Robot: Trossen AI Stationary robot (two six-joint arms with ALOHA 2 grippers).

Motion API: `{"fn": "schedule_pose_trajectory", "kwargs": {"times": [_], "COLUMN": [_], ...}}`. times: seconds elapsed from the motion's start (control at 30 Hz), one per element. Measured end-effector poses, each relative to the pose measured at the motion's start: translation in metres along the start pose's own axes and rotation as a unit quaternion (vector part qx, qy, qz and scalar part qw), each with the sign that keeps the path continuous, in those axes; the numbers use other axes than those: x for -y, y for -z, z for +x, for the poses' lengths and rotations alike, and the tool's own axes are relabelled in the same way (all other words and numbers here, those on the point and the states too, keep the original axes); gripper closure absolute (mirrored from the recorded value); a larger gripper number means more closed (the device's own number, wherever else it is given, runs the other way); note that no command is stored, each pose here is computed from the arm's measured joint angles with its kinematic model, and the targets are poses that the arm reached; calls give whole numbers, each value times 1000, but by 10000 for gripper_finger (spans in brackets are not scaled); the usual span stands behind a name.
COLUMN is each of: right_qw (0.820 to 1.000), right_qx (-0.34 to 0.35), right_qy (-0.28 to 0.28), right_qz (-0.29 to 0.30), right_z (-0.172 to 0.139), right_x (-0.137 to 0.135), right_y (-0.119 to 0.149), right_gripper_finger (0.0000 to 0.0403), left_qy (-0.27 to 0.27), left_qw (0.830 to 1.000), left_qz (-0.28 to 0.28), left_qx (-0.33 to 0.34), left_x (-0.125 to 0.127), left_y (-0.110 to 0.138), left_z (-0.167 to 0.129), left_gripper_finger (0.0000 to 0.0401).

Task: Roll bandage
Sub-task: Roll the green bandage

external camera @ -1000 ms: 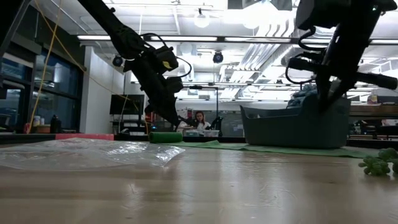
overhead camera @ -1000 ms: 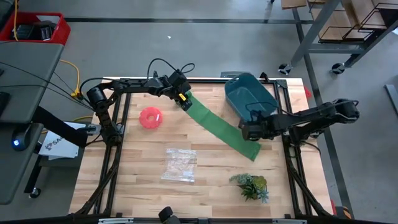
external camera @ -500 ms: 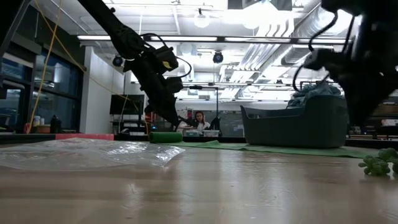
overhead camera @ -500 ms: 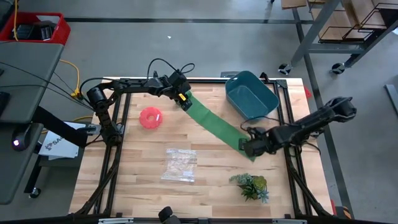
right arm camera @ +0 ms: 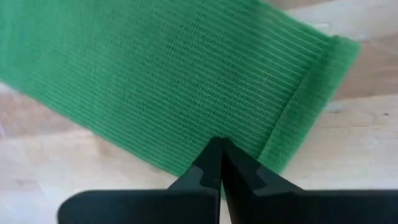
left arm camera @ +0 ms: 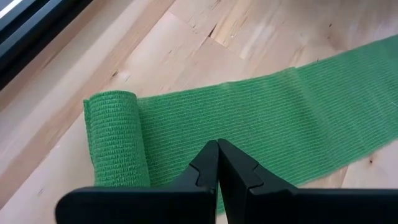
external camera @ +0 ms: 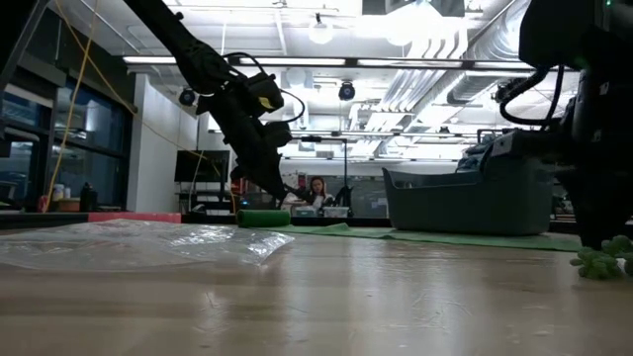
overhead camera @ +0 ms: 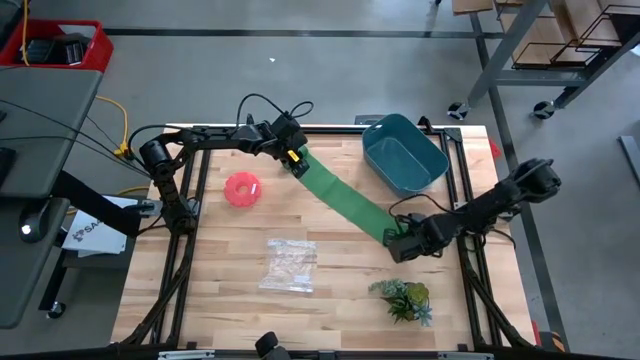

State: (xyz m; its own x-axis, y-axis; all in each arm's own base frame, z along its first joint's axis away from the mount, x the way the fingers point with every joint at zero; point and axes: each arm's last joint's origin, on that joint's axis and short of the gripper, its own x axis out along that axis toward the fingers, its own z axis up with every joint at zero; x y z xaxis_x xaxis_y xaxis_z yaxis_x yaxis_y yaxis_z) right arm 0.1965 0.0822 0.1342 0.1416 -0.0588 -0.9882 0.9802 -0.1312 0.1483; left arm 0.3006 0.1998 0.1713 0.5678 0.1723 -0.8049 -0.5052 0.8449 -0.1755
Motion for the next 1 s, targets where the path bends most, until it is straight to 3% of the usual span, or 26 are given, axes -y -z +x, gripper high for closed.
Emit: {"fn": "schedule_pose_trajectory", "kwargs": {"times": [0.13,0.43,0.7,1.0], "right_qw": [999,998,998,998], "right_qx": [-32,-54,-57,-59], "right_qy": [14,35,37,35], "right_qz": [-28,-3,-2,-2], "right_z": [-1,-3,-3,-3], "right_x": [5,20,20,20], "right_y": [10,29,30,30], "right_gripper_finger": [403,403,403,403], "left_qy": [0,-27,-77,-73], "left_qw": [1000,999,996,996], "left_qz": [-1,-23,-38,-51], "left_qx": [-1,1,10,-1], "left_x": [0,-1,-4,3], "left_y": [0,0,-1,3], "left_z": [0,0,0,10], "left_gripper_finger": [401,401,401,401]}}
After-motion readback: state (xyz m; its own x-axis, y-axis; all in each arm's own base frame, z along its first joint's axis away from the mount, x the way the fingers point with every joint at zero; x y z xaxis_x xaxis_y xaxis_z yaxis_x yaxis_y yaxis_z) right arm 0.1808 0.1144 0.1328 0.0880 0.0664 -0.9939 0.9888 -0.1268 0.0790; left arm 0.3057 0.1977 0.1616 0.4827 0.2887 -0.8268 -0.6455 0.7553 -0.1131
